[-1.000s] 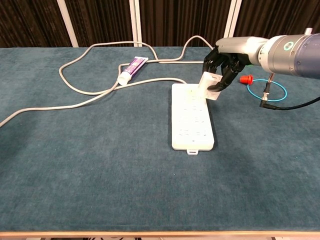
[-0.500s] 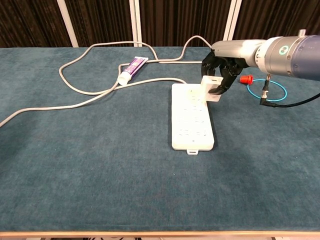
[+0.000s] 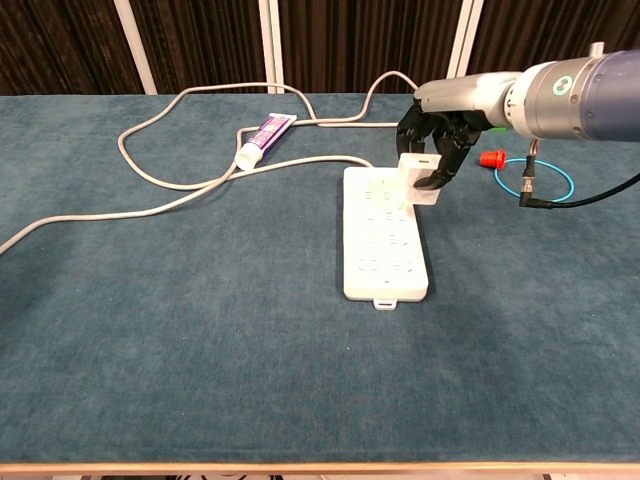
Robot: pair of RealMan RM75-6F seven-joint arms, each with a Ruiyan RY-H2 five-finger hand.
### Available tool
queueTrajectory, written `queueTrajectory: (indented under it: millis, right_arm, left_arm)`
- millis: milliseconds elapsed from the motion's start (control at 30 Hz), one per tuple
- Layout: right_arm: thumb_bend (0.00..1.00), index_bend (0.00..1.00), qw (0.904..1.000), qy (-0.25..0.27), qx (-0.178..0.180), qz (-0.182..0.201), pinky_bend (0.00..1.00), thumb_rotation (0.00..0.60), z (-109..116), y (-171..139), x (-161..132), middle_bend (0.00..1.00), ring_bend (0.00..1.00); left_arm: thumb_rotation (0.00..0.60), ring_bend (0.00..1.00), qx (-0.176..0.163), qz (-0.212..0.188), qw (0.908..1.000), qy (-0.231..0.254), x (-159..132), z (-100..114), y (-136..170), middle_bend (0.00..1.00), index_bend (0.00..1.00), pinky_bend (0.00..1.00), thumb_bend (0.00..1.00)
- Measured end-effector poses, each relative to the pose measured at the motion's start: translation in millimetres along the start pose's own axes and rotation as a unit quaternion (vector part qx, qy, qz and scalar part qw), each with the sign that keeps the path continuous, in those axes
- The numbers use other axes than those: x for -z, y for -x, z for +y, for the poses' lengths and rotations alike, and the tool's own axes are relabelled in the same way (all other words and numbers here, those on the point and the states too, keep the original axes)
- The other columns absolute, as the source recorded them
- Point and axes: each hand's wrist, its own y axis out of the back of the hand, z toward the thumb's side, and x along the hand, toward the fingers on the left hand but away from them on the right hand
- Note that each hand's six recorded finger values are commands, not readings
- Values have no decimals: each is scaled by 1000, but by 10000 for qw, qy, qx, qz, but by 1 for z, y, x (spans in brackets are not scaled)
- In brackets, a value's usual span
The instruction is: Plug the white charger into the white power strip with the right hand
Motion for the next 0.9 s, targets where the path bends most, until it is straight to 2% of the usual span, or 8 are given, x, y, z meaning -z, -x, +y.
queueTrajectory:
  millis: [467, 900]
  right_arm:
    - [497, 753, 9993, 227, -51, -300, 448, 600, -6, 6, -1, 609, 625]
    - [496, 756, 9995, 163, 64, -278, 448, 600, -10, 10, -9, 611, 625]
  left_arm:
    - [600, 30, 7, 14, 10000, 5, 1, 0, -1, 81, 260, 93, 132]
    - [600, 30, 13, 16, 10000, 7, 1, 0, -1, 81, 260, 93, 132]
